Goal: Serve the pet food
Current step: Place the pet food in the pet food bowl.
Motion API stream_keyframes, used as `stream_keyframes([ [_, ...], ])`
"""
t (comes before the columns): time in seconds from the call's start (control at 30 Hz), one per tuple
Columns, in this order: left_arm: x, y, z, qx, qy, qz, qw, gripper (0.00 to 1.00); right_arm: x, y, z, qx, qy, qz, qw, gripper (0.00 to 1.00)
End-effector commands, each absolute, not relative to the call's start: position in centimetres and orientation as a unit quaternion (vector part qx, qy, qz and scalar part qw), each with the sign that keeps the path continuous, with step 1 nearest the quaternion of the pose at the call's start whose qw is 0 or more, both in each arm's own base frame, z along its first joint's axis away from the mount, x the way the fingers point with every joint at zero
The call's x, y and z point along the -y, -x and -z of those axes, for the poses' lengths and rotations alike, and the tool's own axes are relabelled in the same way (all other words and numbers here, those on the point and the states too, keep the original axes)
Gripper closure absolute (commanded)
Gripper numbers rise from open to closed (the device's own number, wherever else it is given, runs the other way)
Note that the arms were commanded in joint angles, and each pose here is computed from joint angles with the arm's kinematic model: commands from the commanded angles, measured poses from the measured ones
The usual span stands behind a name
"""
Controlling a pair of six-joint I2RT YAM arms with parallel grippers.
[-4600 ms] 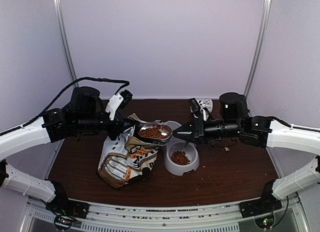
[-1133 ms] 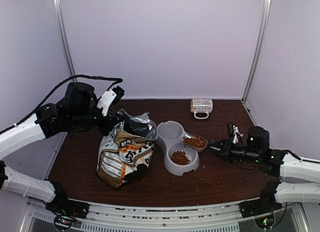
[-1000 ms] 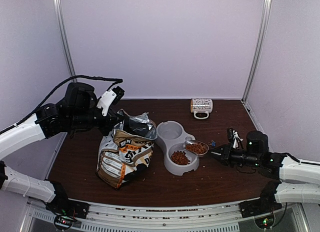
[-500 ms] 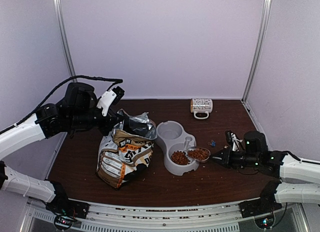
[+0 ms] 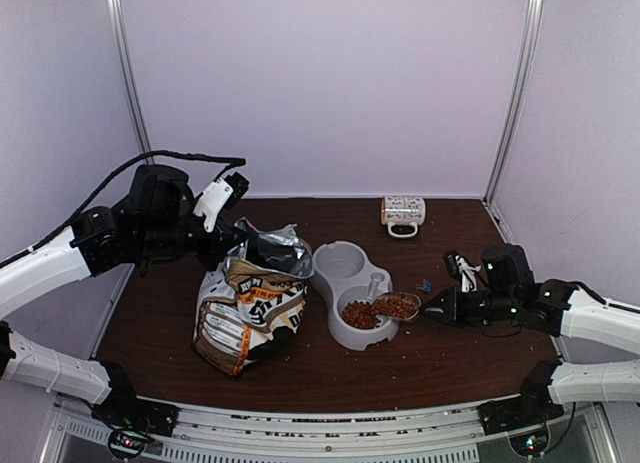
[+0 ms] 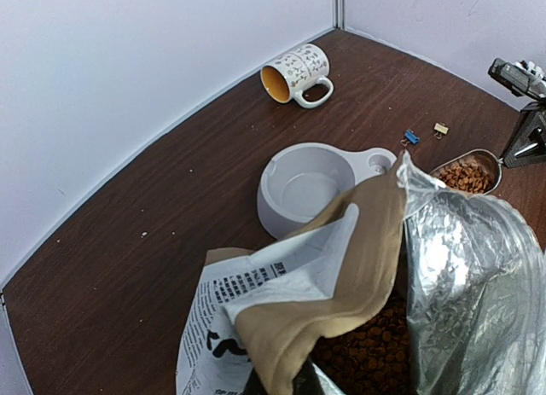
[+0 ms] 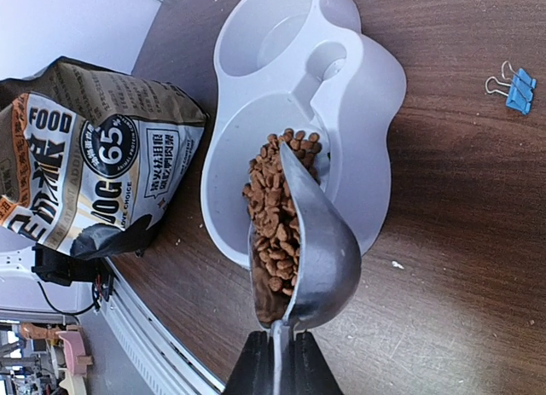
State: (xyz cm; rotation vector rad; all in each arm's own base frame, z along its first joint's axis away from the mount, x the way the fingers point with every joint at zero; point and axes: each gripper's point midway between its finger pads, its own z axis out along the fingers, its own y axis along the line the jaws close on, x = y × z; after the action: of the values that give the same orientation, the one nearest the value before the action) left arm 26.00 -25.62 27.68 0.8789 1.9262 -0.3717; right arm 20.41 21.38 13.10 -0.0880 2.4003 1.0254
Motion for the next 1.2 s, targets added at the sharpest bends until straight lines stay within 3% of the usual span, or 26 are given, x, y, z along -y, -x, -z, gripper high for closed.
stream_keyframes([
  [0.0, 25.7, -27.1, -30.3, -0.764, -0.345, 0.153, 0.523, 1.0, -21.2, -20.9, -14.1, -0.891, 0.053, -0.36, 0.271, 1.0],
  [1.17, 25.5, -27.0, -30.6, -0.76, -0.345, 0.154, 0.528, 1.0, -20.7, -21.0, -19.2, -0.918, 0.173, -0.24, 0.265, 1.0],
])
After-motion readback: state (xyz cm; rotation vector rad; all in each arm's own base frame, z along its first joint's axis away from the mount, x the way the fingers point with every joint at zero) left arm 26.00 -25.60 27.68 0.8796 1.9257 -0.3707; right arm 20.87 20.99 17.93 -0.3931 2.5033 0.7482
